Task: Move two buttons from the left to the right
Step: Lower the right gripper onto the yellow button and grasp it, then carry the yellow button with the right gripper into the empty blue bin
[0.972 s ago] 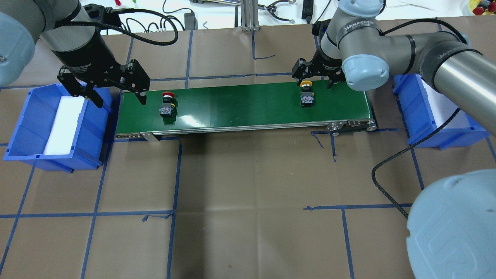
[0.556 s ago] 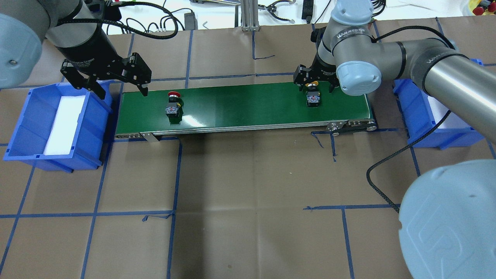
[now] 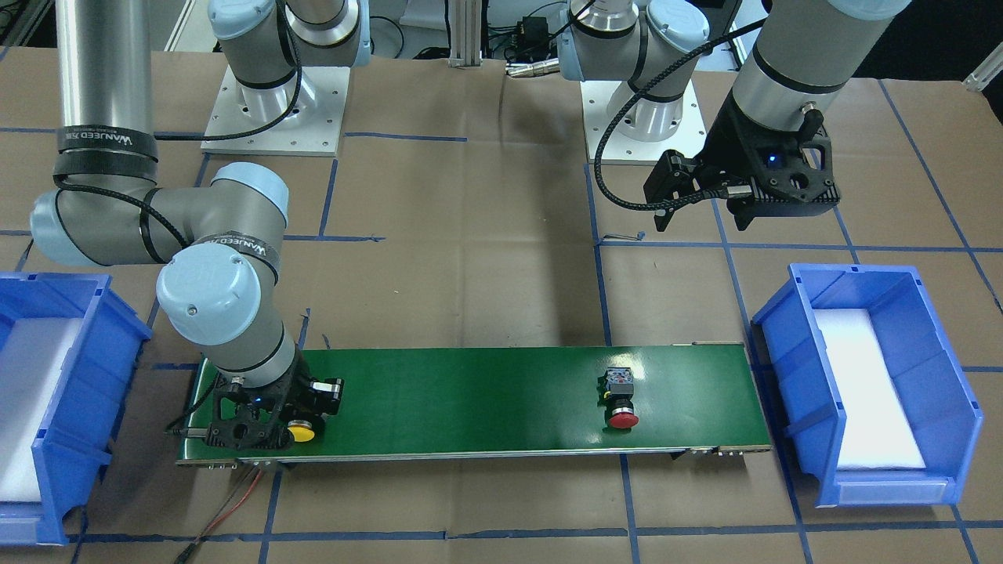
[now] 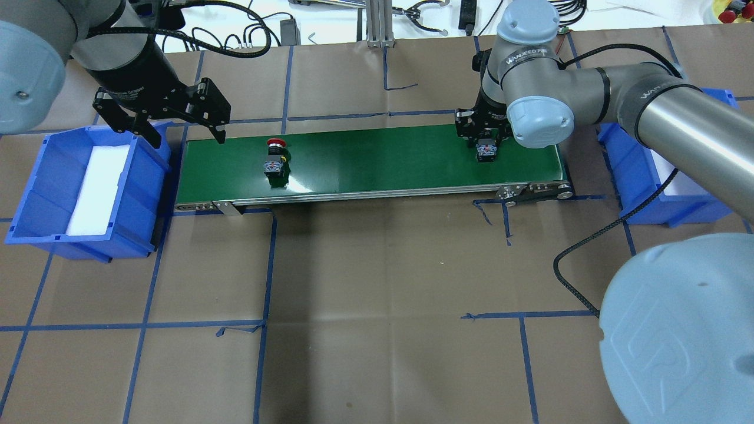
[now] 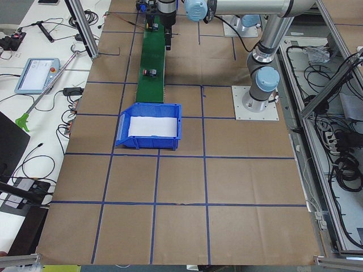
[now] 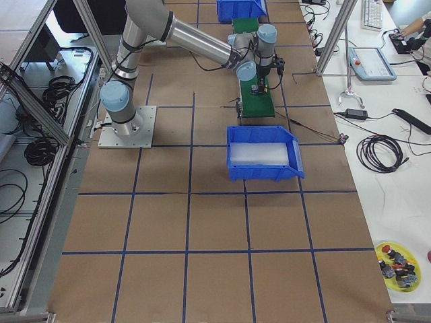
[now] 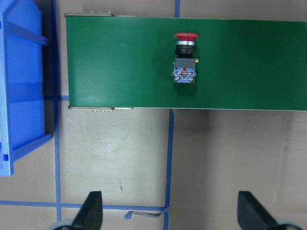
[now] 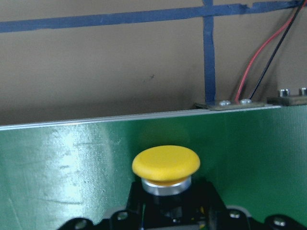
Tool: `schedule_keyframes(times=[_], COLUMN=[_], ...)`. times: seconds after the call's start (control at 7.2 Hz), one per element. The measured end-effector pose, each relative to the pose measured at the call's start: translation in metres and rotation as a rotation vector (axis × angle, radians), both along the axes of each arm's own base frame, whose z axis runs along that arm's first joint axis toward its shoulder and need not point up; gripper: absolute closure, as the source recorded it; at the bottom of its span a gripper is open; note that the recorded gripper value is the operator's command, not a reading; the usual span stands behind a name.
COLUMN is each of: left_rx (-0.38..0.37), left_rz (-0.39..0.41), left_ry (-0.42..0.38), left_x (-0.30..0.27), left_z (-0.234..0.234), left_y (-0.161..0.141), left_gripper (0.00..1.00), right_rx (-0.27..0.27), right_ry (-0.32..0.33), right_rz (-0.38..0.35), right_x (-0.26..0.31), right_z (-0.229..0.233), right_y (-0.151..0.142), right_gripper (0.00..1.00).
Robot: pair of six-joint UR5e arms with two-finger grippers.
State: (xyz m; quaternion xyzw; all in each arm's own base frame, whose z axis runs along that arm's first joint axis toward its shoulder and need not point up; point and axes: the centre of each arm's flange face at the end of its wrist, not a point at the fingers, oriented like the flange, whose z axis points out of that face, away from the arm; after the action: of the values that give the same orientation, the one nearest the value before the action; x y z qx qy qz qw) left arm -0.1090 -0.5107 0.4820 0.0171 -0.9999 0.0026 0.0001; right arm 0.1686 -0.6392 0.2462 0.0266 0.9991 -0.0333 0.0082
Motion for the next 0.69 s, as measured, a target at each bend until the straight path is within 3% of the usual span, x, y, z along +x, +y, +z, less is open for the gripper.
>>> schedule_keyframes(times=[0.28,0.69], left_rx=[-0.002,-0.002], left_rz=[-0.003,-0.002], left_ry=[0.0,0.001], left_x=[0.0,0.0], left_z=[0.001,0.001], left_y=[0.0,0.0], left_gripper=[0.0,0.0], right_rx=[0.013,0.018], right_ry=[0.029,0.132], right_rz=[0.005,0.051], right_x=[-0.004,-0.044], right_z=[0.016,0.103], right_y=[0.001,0.0], right_gripper=[0.95,0.94])
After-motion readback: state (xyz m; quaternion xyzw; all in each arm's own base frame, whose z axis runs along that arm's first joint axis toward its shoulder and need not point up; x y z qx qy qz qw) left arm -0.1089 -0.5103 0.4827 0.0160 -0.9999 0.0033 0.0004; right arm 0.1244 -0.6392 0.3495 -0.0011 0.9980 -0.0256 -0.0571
